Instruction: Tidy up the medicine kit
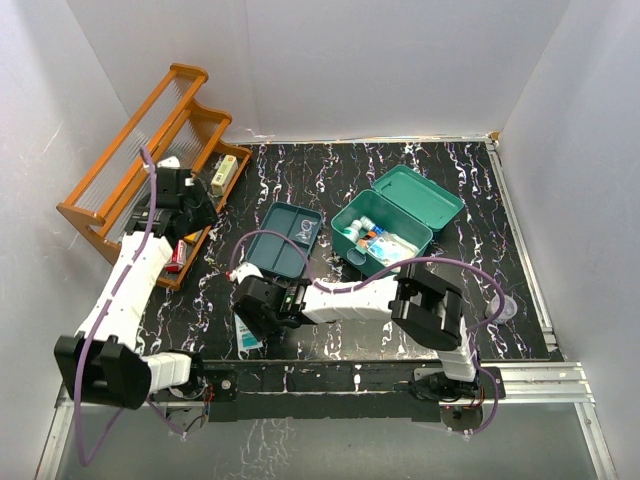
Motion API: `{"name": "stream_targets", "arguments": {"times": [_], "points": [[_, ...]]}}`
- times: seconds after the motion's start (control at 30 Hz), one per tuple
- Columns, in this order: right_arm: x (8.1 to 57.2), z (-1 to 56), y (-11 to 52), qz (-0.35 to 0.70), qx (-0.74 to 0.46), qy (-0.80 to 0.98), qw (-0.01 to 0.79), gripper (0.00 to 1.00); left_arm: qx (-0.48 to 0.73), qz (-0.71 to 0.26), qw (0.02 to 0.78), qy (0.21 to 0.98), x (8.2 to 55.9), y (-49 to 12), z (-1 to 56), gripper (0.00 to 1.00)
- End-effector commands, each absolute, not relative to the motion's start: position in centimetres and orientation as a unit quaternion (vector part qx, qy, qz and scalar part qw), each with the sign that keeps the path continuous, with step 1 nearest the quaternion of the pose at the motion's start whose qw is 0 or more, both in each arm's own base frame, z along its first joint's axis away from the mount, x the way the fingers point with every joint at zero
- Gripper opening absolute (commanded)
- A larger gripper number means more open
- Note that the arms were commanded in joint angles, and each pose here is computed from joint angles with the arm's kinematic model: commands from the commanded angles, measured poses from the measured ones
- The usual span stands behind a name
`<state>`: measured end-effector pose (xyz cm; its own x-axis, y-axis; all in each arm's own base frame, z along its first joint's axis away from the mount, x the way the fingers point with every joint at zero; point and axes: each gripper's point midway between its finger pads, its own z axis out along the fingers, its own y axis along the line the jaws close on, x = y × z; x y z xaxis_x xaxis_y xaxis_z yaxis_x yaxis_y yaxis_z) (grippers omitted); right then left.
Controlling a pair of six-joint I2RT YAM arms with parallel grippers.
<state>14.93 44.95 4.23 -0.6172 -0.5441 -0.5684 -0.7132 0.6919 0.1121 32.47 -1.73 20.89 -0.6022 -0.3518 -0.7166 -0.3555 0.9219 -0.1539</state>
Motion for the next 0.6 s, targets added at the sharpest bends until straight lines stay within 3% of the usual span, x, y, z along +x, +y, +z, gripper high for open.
{"name": "stream_targets", "arguments": {"times": [0.0,0.27,0.57], "points": [[15.7,5.1,46.0,0.16,-0.293,0.903,0.27,0.57,-0.217,0.023,0.442,0.87,31.2,-0.1,24.6,0.6],[15.5,4.2,47.0,0.139,-0.277,0.916,0.255,0.56,-0.228,-0.005,0.45,0.864,28.5,-0.5,25.0,0.62],[15.8,2.3,45.5,0.055,-0.288,0.924,0.246,0.43,-0.247,0.007,0.448,0.859,27.3,0.2,24.6,0.63]]}}
